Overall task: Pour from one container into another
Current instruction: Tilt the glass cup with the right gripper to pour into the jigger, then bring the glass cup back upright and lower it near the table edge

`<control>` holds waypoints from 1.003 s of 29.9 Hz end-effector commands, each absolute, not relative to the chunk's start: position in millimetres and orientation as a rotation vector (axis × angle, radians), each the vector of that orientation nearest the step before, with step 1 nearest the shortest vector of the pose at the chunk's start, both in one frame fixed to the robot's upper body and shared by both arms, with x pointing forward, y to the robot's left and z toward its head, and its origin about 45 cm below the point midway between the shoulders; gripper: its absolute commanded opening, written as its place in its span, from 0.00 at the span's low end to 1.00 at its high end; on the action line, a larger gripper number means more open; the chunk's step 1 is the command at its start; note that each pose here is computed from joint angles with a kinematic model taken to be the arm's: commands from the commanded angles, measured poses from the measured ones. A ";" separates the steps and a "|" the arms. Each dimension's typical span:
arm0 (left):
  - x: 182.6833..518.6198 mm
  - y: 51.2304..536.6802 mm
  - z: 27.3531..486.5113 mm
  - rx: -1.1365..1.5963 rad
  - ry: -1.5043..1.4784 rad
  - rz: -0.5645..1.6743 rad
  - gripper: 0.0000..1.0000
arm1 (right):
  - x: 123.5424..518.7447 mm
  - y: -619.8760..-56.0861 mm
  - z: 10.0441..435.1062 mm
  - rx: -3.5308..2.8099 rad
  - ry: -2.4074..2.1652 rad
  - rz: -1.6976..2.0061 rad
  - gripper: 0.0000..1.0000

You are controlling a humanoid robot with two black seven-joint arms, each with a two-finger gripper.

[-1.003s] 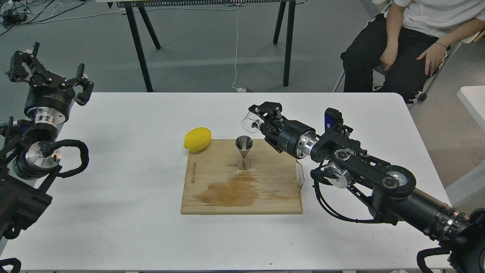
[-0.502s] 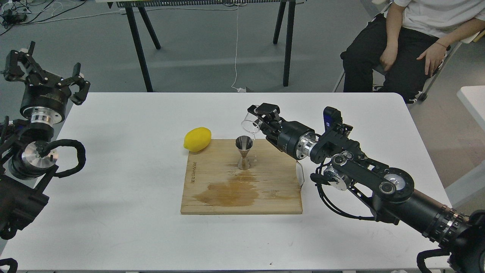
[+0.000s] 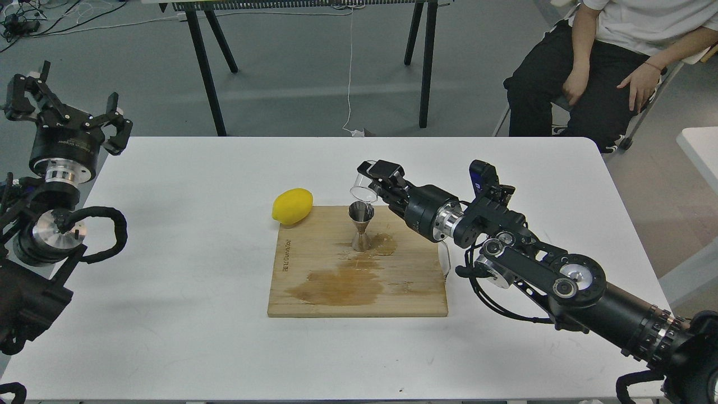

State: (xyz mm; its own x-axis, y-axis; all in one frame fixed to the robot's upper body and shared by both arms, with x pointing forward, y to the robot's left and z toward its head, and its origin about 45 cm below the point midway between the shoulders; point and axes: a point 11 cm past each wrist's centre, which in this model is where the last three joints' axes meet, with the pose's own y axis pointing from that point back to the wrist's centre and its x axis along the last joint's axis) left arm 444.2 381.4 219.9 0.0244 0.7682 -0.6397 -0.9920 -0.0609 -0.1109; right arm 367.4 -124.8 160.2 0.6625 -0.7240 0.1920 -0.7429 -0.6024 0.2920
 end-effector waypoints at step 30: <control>444.6 381.8 220.9 -0.646 0.444 1.519 1.00 | 359.3 -117.9 155.2 2.485 -1.098 0.502 0.34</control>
State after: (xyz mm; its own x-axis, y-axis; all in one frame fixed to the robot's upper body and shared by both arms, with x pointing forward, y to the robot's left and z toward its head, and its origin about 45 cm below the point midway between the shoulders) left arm 444.5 381.3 220.3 0.0252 0.7682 -0.6397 -0.9920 -0.0601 -0.1112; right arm 357.6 -115.0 154.2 0.6360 -0.6120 0.4700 -0.7509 -0.6312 0.1942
